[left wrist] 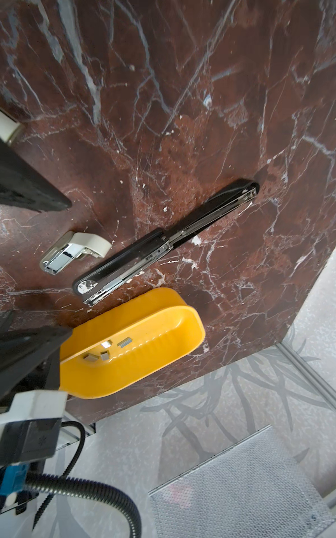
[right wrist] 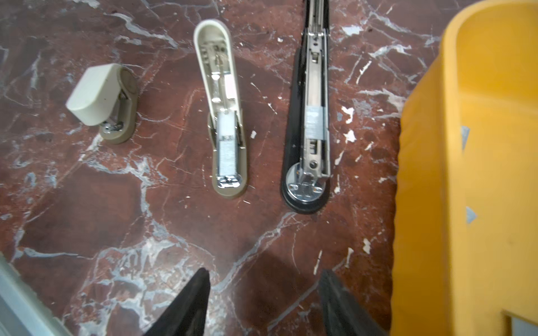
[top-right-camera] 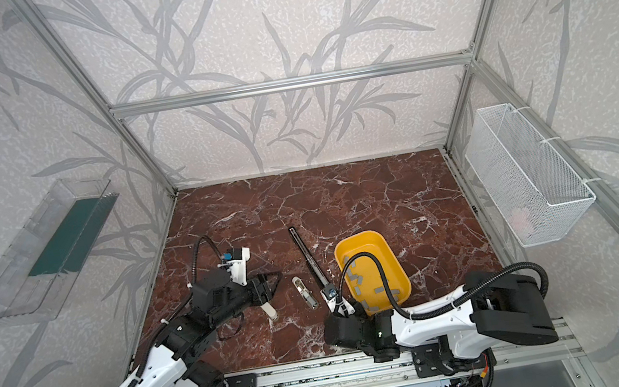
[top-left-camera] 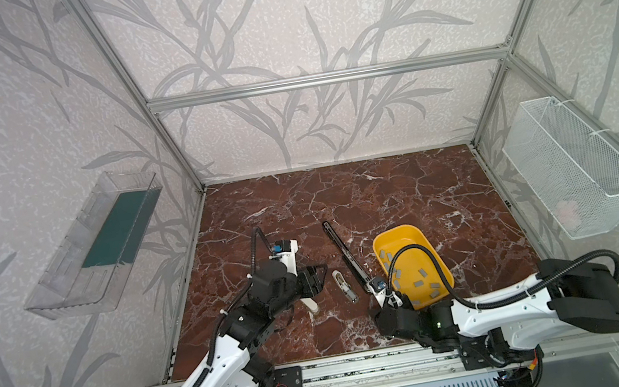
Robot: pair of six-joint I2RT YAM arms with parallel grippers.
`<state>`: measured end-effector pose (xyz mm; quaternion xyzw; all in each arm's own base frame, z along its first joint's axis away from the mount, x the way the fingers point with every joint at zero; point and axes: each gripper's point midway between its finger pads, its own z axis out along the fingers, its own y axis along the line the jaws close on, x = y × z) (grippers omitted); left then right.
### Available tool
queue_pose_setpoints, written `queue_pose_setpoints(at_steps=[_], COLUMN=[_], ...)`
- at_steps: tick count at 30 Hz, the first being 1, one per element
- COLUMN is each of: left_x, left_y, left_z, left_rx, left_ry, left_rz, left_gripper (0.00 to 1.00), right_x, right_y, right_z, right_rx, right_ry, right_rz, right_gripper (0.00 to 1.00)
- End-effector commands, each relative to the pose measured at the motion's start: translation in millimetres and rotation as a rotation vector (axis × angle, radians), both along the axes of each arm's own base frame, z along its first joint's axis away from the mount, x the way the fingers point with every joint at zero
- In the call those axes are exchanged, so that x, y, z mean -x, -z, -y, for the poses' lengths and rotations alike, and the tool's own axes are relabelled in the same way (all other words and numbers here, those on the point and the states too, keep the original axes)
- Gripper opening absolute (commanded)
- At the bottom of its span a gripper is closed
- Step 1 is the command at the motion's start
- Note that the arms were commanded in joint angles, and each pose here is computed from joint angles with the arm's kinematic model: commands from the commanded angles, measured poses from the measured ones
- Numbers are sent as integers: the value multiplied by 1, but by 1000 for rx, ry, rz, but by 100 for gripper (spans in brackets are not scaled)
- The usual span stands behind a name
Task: Load the staples into the stapler
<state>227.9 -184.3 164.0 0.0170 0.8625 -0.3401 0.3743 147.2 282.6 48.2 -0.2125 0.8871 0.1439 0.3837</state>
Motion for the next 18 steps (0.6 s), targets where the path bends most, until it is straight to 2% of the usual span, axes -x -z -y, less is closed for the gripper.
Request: queue_pose_setpoints(at_steps=[1, 5, 12, 18], left_x=[-4, -2, -2, -4], left_y=[0, 13, 35, 46], left_z=[9, 13, 20, 23], left_rx=[10, 6, 3, -15], left_ry=[2, 11, 22, 30], left_rz=[25, 16, -21, -45], left_gripper=[63, 63, 61, 58], right_x=[-7, -6, 7, 6], right_y=[7, 10, -10, -2], right_z=[24, 31, -18, -49], right_rx=[57, 73, -25, -13], right_ry=[58, 56, -136, -163], right_rz=[15, 15, 29, 11], right_gripper=[61, 62, 66, 68])
